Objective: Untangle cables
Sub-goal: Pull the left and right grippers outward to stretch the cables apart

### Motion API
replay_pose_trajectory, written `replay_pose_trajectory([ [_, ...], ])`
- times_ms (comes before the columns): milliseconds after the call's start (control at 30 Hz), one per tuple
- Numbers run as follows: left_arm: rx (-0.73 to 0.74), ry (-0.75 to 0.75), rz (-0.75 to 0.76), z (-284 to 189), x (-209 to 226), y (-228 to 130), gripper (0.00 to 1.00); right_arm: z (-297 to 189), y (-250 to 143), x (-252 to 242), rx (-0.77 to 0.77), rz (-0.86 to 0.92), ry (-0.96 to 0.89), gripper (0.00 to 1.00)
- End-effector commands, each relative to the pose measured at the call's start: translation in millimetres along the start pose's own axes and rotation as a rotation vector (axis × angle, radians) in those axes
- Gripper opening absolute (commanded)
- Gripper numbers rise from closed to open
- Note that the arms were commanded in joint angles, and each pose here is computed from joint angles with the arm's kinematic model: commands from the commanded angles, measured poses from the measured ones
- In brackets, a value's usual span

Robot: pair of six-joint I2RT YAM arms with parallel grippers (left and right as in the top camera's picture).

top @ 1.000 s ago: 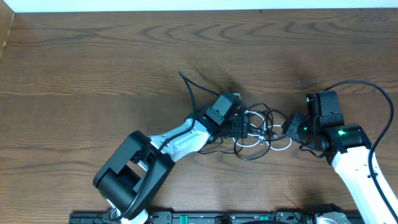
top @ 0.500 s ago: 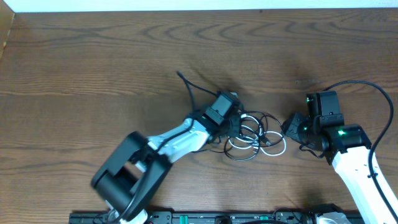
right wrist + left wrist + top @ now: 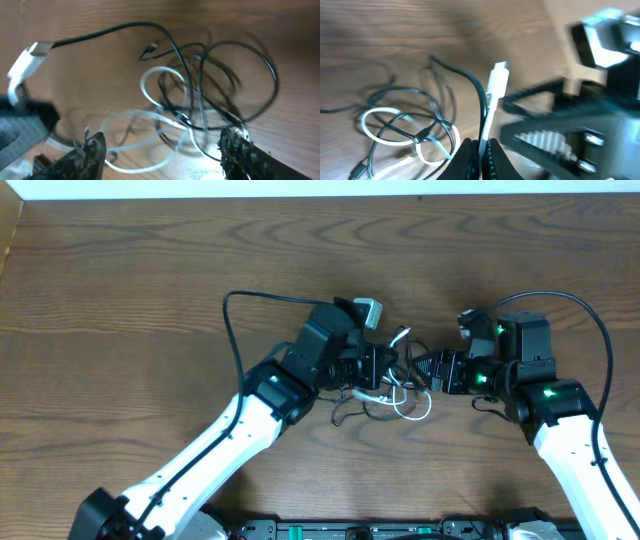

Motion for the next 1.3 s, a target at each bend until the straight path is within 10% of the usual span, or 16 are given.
replay_pose_trajectory([
  [0,0.006,-0.148,0.057,-17.1,-27.4,2.7,0.08,0.1,0.9,0.9,0.003,-0.042,0.014,0.70],
  [333,-0.137,-0.413,0.225,-68.6,-83.7,23.8,0.08,9.4,2.0,-14.5,0.011,-0.019,-0.077,0.63],
  [500,-0.240,-0.442,0.254,-99.4,-91.7,38.0,0.08,15.3,0.2,-19.0,0.035,-0.005,-0.087,0.18],
  [600,-0.285,-0.399,0.240,-112.7,-79.7,47.0,0.08,15.3,1.3,-23.7,0.025,-0.004,-0.127,0.02],
  [967,-0.196,0.030,0.017,-116.2,38.5,41.1,0.08,6.1,29.3,-29.0,-0.133,0.037,-0.151,0.01],
  [1067,-0.176,0.083,-0.033,-118.1,58.3,38.3,0.37,-2.7,44.6,-4.4,-0.196,-0.029,0.031,0.01],
  [1267,-0.127,0.124,-0.111,-112.3,79.5,32.2,0.60,-39.3,67.8,50.9,-0.346,-0.171,0.347,0.01],
])
Point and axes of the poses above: each gripper's point midway between its finger pads, its own z axis out along the fingers, its own x axis along the line the jaws close on, y = z × x, the point moved 6 cm from there along -z, back along the fingers, and after that the axes turned 4 degrees about z, right-handed, at the moved point
